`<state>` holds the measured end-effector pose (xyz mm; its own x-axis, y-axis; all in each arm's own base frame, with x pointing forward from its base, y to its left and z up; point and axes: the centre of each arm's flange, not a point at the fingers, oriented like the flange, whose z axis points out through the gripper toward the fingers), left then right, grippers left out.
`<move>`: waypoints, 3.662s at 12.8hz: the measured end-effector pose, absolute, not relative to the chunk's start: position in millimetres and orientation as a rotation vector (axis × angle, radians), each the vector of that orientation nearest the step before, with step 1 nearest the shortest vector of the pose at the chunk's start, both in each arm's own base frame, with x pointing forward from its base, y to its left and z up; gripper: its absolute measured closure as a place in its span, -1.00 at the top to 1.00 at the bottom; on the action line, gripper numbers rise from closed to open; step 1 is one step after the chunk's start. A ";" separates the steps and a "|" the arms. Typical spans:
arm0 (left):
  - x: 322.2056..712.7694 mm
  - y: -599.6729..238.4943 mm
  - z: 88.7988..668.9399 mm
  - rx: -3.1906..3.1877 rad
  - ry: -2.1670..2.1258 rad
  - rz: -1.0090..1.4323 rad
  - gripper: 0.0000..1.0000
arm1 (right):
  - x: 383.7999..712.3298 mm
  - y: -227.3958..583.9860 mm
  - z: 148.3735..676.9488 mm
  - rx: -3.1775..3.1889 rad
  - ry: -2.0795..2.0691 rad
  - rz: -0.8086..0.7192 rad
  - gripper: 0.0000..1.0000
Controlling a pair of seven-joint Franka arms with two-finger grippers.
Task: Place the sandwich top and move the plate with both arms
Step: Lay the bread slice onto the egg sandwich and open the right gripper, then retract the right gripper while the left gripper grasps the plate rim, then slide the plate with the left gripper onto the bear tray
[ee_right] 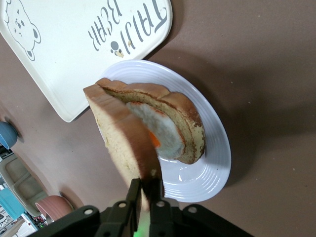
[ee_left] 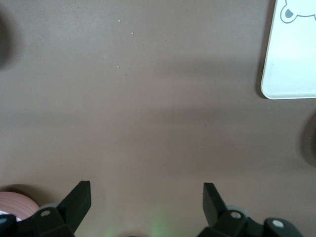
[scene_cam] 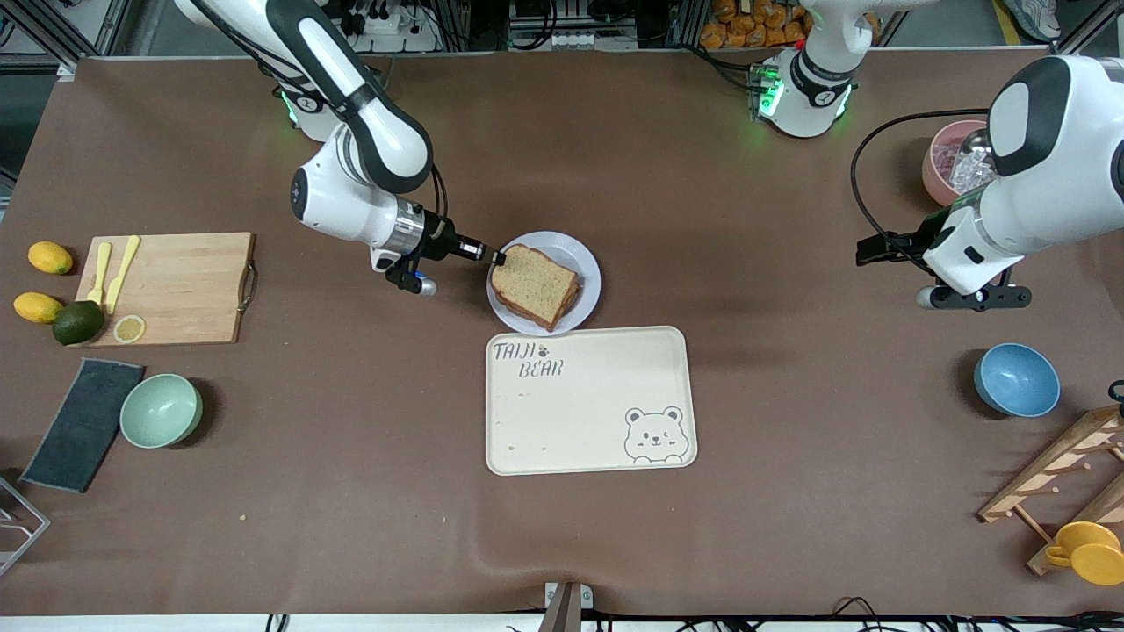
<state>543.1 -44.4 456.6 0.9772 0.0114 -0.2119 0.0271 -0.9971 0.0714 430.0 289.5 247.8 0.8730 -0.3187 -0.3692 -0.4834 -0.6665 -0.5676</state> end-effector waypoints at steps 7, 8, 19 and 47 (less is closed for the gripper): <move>547.0 -51.2 438.9 2.933 0.088 -0.372 1.00 | 438.4 281.7 250.2 -2.344 0.607 0.285 0.83; 548.7 -57.3 432.7 2.864 0.118 -0.387 1.00 | 443.3 276.6 252.3 -2.339 0.619 0.273 1.00; 526.3 -210.2 287.1 2.434 0.327 -0.360 1.00 | 505.4 165.7 284.2 -2.467 0.432 0.167 1.00; 433.7 -335.7 114.8 2.105 -0.055 -0.044 -0.44 | 518.8 -40.9 624.4 -3.108 -0.232 0.141 1.00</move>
<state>433.7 -335.7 114.8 0.9983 -0.0576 -0.0094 -0.0213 -0.5094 0.8603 518.8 -40.9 624.4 0.9849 0.1492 -0.0884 0.1472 -0.9887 -0.0283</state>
